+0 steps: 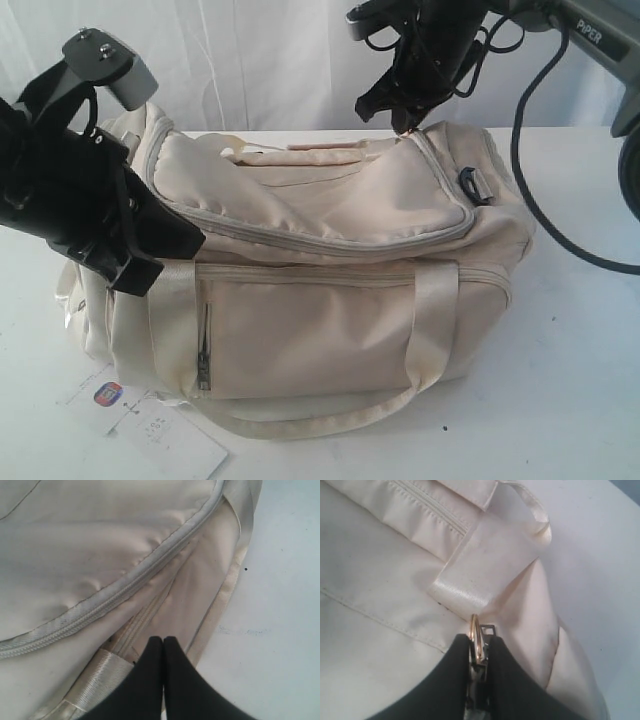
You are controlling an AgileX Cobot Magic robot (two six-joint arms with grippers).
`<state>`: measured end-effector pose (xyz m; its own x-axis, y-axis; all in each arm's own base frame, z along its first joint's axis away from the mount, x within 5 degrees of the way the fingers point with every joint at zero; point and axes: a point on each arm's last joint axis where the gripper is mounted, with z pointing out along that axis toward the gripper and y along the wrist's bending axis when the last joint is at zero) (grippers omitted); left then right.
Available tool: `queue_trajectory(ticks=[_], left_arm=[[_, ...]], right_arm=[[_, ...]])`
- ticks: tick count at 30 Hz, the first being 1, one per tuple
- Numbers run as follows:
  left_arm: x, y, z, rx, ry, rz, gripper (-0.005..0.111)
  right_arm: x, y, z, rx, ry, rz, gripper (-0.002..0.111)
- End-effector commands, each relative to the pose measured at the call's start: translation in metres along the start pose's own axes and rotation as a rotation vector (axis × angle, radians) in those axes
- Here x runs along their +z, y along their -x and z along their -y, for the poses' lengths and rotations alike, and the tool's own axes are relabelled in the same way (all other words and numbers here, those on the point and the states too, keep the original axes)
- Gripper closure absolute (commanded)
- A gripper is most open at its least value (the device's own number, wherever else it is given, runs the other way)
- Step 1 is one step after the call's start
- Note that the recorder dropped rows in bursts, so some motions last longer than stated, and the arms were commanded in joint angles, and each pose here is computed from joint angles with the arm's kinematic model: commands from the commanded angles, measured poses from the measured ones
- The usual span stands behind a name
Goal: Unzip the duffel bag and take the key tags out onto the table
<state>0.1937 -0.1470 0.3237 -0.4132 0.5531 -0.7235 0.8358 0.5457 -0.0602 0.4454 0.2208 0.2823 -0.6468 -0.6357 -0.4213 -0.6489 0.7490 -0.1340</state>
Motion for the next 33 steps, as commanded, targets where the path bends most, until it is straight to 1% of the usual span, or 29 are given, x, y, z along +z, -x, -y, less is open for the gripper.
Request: queue_trajectory(ticks=[1,7,13,24,33], left_arm=[[0.000,-0.002,0.003,-0.010,-0.026,-0.011,0.107],[0.000,-0.002,0.003,-0.010,-0.026,-0.011,0.107],[0.000,-0.002,0.003,-0.010,-0.026,-0.011,0.107],[0.000,-0.002,0.003,-0.010,-0.026,-0.011,0.107],[0.000,-0.002,0.003,-0.010,-0.026,-0.011,0.107]], right_arm=[[-0.016,0.002,0.001,0.017,-0.010,0.027,0.099],[-0.033,0.003,0.002,0.031,-0.019,0.059,0.099],[-0.037,0.003,0.002,0.053,-0.020,0.063,0.099],[-0.034,-0.015,-0.003,0.057,0.001,-0.013,0.099],[-0.046,-0.024,-0.006,0.057,0.004,-0.025,0.099]])
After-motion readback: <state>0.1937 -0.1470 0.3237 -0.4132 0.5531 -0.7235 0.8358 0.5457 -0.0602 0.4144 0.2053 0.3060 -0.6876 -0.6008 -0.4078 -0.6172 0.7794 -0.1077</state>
